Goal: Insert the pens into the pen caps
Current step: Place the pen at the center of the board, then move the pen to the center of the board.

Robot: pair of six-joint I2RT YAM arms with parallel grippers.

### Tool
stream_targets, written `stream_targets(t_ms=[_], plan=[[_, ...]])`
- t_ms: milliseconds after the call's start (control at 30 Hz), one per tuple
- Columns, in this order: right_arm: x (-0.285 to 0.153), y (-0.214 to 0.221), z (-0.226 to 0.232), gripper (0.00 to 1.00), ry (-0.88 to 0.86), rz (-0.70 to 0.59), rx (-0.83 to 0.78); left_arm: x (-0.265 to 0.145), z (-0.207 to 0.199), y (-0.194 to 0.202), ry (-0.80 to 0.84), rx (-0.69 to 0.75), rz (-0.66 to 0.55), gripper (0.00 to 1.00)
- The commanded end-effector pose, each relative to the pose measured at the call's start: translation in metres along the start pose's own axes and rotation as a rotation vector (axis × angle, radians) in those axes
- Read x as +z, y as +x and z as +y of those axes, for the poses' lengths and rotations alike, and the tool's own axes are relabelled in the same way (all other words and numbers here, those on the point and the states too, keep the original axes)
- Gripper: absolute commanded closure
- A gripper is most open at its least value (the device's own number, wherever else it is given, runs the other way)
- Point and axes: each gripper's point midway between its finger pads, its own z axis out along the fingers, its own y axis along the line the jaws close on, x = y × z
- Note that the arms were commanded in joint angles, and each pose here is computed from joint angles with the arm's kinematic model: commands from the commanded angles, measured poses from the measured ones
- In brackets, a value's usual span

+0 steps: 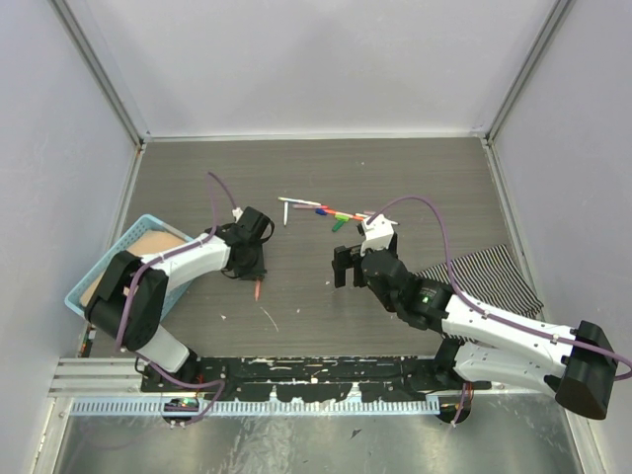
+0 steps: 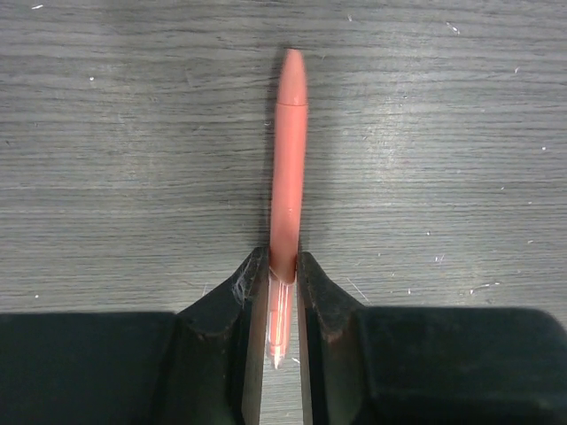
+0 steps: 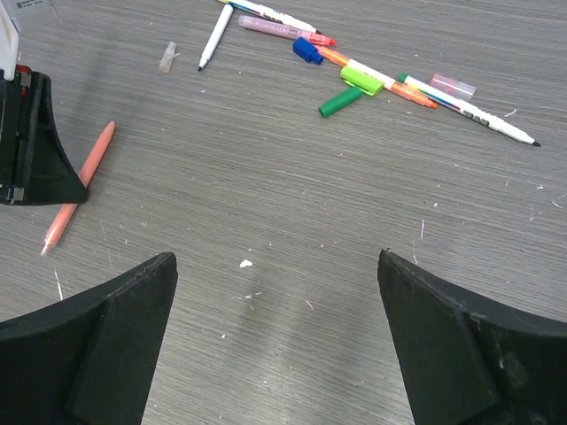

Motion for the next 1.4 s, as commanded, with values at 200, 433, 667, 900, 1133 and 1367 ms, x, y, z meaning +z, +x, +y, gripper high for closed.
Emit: stream_targets(t_ms=[200,433,667,900,1133,1367], plan=[[-0.002,-0.021,0.016,0.0,-0.071,-0.044,0.017,0.0,0.002,-0.004,-0.017,-0.005,-0.024,0.61],[-0.007,-0.027,0.008,0.0,-0.044,-0.072,0.038,-0.03,0.001,-0.031,-0.025,0.044,-0.106,0.58],[-0.017,-0.035,0.008,0.0,-0.06,-0.064,0.065,-0.079,-0.016,-0.089,0.047,0.14,-0.348,0.54],[-0.018,-0.046,0.008,0.0,-0.164,0.023,0.116,-0.111,-0.027,-0.128,0.068,0.203,-0.509,0.51],[-0.009,-0.046,-0.023,0.0,-0.212,0.101,0.258,-0.124,-0.046,-0.14,0.155,0.25,-0.557,0.48],[0.005,-0.014,-0.059,0.0,-0.172,0.184,0.472,-0.117,-0.061,-0.149,0.193,0.278,-0.562,0.45]])
